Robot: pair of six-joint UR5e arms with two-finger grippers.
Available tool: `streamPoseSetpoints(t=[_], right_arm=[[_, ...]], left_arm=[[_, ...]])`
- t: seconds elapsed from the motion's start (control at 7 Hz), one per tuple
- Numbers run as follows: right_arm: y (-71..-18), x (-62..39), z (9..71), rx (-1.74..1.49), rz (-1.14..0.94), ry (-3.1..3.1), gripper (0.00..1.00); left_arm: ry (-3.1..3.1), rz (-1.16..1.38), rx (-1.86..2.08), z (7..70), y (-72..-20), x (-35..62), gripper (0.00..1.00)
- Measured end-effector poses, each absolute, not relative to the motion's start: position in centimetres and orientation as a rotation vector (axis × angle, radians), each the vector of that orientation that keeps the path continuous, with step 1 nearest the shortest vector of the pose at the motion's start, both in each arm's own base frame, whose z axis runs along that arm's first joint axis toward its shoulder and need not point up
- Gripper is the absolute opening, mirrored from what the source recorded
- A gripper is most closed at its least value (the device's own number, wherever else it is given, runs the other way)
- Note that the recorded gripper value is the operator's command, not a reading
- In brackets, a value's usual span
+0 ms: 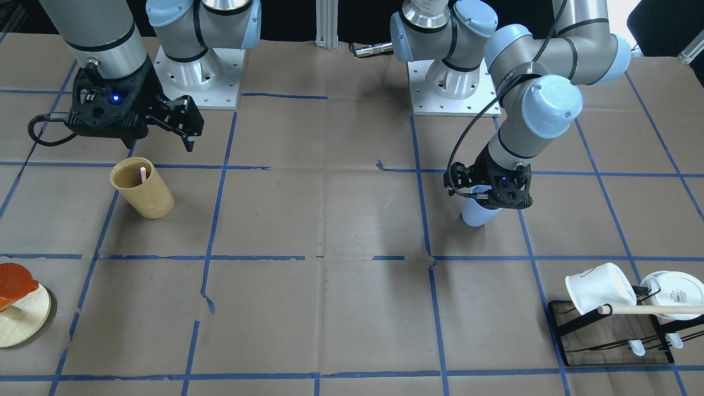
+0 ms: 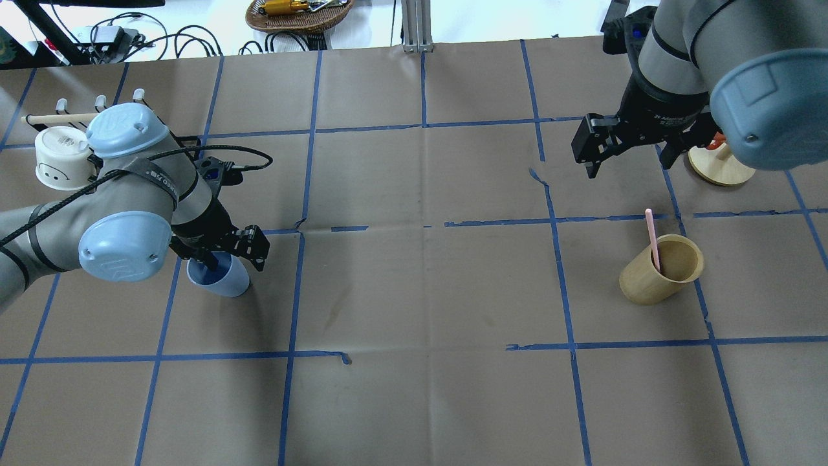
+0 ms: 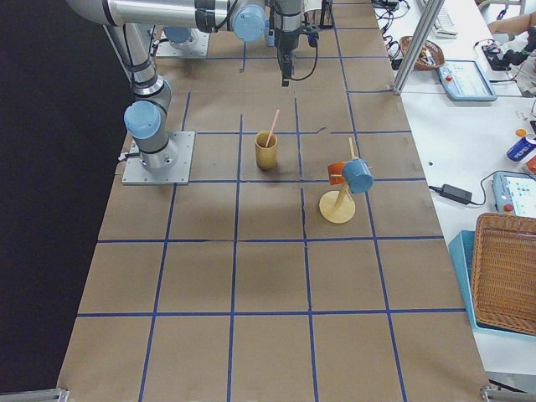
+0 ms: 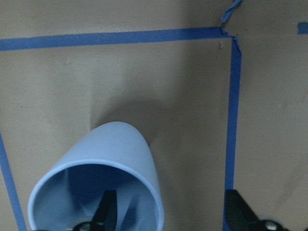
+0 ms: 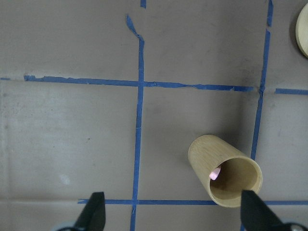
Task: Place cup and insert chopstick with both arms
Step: 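Grasp the light blue cup with the left gripper while the right approaches the bamboo cup, then set the blue cup at table center while the right gripper grasps the pink chopstick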
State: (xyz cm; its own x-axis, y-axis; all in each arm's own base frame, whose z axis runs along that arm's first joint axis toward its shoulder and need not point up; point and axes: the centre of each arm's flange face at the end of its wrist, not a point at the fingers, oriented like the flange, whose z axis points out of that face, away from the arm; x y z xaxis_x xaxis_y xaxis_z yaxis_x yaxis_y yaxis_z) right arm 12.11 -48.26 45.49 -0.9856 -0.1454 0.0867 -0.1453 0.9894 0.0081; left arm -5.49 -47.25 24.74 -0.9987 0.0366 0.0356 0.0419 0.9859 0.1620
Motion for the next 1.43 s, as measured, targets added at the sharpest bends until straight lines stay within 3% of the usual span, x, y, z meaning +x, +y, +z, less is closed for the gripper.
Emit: streamPoseSetpoints(t=[0.14,0.71,1.0,1.43], right_arm=[[-48.6,12.1,45.0,0.453,-0.026,-3.020,0.99],[-49.5,11.8,42.5,0.944,-0.124,-2.915,1.00],[-50.0,10.0,39.5,0.977,-0.250,-2.861,1.00],[-50.0,8.8,38.3,0.955,-0.338,-2.829,1.00]], left_arm=[[-3.097,-0.266,-0.039,24.3,-47.4,-5.5,0.00],[-3.109,-0.229,-0.030,25.2,-47.9,-5.5,0.00],[-3.114,-0.190,0.020,26.7,-49.2,-6.8,0.00],[-3.085,-0.111,0.254,28.9,-52.1,-16.1,0.00]])
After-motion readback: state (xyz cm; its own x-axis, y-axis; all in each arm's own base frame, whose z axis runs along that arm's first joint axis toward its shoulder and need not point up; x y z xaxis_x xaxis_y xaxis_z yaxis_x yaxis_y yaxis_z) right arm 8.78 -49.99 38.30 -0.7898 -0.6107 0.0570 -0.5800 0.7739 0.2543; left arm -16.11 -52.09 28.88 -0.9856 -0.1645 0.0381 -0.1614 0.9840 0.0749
